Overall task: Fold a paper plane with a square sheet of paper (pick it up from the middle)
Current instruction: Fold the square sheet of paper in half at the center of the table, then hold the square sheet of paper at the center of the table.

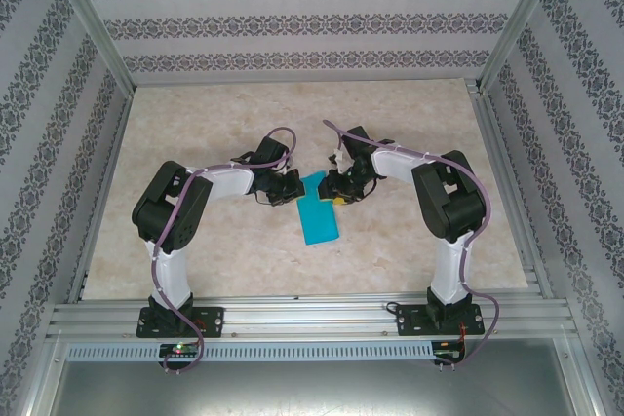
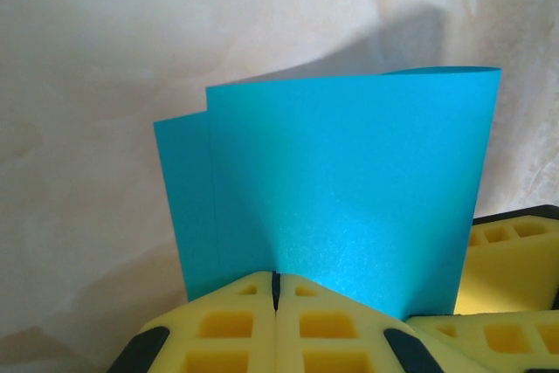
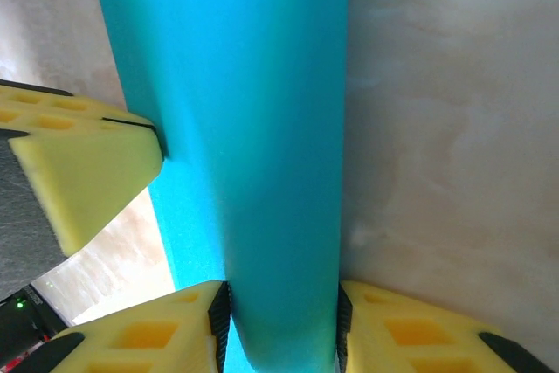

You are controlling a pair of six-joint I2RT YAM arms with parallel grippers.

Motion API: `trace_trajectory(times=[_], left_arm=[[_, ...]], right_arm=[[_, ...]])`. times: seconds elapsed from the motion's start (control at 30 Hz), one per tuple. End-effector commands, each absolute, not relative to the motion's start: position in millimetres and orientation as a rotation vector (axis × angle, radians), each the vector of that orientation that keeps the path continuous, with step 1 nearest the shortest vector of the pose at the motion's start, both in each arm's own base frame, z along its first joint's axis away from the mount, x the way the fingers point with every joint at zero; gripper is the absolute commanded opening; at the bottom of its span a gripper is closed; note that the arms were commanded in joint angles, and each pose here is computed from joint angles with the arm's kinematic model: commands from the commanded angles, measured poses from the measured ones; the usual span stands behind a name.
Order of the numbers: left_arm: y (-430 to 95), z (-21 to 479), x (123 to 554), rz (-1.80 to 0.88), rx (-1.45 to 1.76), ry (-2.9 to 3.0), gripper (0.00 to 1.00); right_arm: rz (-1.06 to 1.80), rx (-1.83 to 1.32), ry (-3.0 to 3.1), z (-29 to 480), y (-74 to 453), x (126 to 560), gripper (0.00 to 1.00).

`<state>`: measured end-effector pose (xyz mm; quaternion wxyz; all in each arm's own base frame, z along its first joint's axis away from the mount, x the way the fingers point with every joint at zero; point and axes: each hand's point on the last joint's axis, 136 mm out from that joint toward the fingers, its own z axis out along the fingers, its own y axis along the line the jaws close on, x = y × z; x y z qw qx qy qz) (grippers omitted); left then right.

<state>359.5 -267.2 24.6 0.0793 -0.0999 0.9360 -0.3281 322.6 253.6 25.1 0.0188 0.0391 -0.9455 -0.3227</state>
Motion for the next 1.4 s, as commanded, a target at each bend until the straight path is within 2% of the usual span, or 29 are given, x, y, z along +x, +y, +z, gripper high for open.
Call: trace_trajectory(times=[0.0,0.13,0.37,0.87,1.37], left_arm=[[-269,55,364,-0.969,-0.316,2.751,0.23],[-250,75,369,-0.884,-0.367,2.687,0.33],[-215,91,368,-0.818,-0.489,2.598,0.36],[-175,77,344,-0.705,-0.725,2.556,0.36],[-174,63,340,-0.702,-0.735,2.595,0.36]], right_arm=[[-0.929,0.107,-2.934,10,245,317,0.37],[-0.818,0.078,-2.992,-5,235,316,0.35],[-0.746,0.137,-3.041,-13,234,317,0.36],[-0.643,0.267,-3.056,-26,244,308,0.41],[-0.517,0.28,-3.067,-41,236,306,0.43]])
